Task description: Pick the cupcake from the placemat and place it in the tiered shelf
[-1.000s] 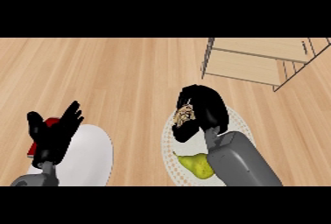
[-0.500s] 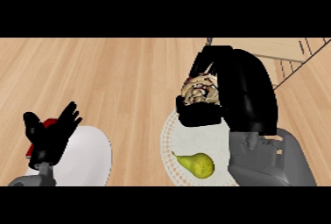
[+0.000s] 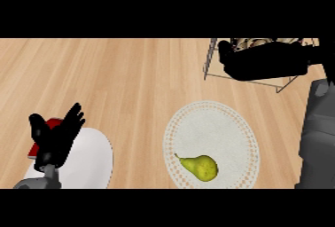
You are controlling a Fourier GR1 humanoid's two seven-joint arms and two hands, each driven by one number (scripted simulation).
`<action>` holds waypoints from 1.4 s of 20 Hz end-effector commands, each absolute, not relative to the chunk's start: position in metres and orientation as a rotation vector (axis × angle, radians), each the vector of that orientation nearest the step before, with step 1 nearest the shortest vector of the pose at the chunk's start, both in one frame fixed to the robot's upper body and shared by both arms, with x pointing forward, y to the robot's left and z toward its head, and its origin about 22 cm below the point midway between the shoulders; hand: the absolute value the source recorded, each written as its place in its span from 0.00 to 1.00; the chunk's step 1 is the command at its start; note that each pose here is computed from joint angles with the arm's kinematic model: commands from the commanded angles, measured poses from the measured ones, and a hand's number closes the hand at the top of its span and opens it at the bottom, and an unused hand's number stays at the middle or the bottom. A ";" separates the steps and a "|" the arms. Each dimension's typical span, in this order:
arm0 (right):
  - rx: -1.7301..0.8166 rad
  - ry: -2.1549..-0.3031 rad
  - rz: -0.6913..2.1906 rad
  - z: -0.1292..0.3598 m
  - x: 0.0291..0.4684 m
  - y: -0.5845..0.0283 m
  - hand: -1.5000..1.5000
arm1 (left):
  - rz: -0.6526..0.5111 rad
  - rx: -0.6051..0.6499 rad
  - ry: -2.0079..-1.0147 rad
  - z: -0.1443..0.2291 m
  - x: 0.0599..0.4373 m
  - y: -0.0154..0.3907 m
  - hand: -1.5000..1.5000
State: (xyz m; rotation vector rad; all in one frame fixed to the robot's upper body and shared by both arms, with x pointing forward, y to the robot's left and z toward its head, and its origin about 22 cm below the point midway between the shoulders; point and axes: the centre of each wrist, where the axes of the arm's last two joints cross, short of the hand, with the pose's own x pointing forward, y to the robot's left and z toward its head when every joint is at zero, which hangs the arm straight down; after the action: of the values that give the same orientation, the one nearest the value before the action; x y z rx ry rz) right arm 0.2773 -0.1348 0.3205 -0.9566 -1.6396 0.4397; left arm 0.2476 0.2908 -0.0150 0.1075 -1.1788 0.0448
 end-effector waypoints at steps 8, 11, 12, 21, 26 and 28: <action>-1.055 -1.504 0.317 0.388 0.330 -0.192 1.00 | 0.045 0.087 -1.107 -0.023 0.247 0.294 0.50; -1.046 -1.498 0.340 0.404 0.343 -0.203 1.00 | 0.036 0.086 -1.109 -0.011 0.249 0.295 0.50; -1.015 -1.488 0.350 0.402 0.352 -0.214 1.00 | 0.013 0.066 -1.108 -0.025 0.253 0.291 0.50; -1.043 -1.445 0.474 0.389 0.399 -0.236 1.00 | 0.028 0.073 -1.119 -0.018 0.256 0.288 0.50; -1.085 -1.445 0.492 0.359 0.419 -0.256 1.00 | 0.036 0.075 -1.119 -0.021 0.257 0.288 0.50; -1.075 -1.425 0.483 0.365 0.424 -0.267 1.00 | 0.016 0.071 -1.120 -0.020 0.244 0.286 0.50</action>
State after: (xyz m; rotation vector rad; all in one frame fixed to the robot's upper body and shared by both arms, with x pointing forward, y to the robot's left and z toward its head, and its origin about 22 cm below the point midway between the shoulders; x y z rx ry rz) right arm 0.4125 -0.2506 0.3666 -1.0618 -1.4366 0.4802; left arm 0.2556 0.2904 -0.0107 0.0802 -1.1859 0.0234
